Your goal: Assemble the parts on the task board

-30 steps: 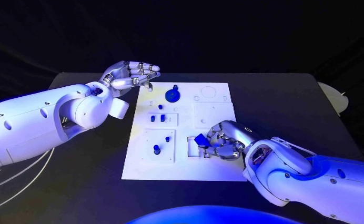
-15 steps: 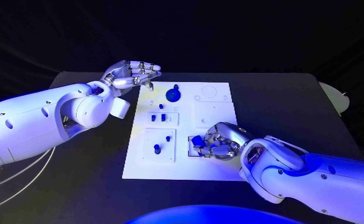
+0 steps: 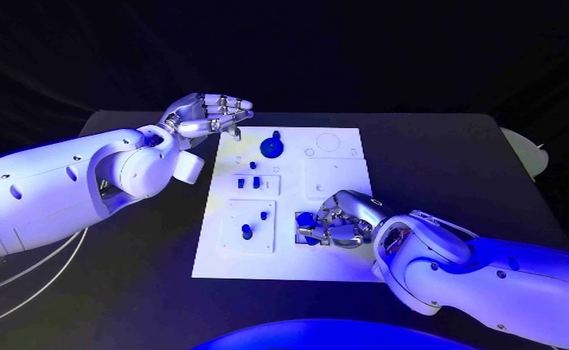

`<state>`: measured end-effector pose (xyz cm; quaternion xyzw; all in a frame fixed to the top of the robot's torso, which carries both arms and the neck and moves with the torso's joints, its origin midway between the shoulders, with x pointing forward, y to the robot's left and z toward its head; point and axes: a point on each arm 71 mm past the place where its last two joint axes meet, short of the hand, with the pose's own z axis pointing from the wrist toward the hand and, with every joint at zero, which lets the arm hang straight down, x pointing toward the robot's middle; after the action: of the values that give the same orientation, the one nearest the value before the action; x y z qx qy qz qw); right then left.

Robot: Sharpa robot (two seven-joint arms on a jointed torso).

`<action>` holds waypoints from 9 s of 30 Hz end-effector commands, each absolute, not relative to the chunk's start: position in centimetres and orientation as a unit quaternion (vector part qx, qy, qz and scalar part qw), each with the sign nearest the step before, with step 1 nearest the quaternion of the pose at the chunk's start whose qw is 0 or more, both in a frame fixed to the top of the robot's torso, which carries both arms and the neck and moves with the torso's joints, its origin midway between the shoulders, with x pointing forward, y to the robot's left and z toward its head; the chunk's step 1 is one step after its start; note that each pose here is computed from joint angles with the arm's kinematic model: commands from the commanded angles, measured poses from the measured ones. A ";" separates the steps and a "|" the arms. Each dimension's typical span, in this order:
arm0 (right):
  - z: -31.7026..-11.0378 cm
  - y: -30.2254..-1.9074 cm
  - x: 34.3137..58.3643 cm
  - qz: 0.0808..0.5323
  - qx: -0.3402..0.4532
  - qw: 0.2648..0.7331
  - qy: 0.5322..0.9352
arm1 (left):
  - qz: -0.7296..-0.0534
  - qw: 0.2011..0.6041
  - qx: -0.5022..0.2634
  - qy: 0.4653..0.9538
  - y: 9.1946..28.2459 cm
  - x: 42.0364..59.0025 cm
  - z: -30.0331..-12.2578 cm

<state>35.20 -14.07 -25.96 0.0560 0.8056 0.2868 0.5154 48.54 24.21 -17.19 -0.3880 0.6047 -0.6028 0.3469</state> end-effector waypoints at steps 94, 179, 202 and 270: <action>-26.4 -23.3 34.3 0.182 0.031 0.568 0.802 | -0.607 0.341 -0.387 0.605 24.4 48.4 -17.2; -27.5 -15.9 34.5 0.265 0.107 0.483 0.828 | -0.608 0.335 -0.386 0.608 24.2 48.3 -17.2; -27.1 -15.9 34.5 0.270 0.097 0.499 0.817 | -0.606 0.335 -0.387 0.609 24.3 48.3 -17.2; -26.9 -16.3 34.4 0.280 0.059 0.513 0.809 | -0.605 0.334 -0.388 0.610 24.4 48.2 -17.3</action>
<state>34.38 -16.45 -27.01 0.0598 0.8151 0.2708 0.5086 48.31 24.64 -17.36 -0.3906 0.6108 -0.5981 0.3414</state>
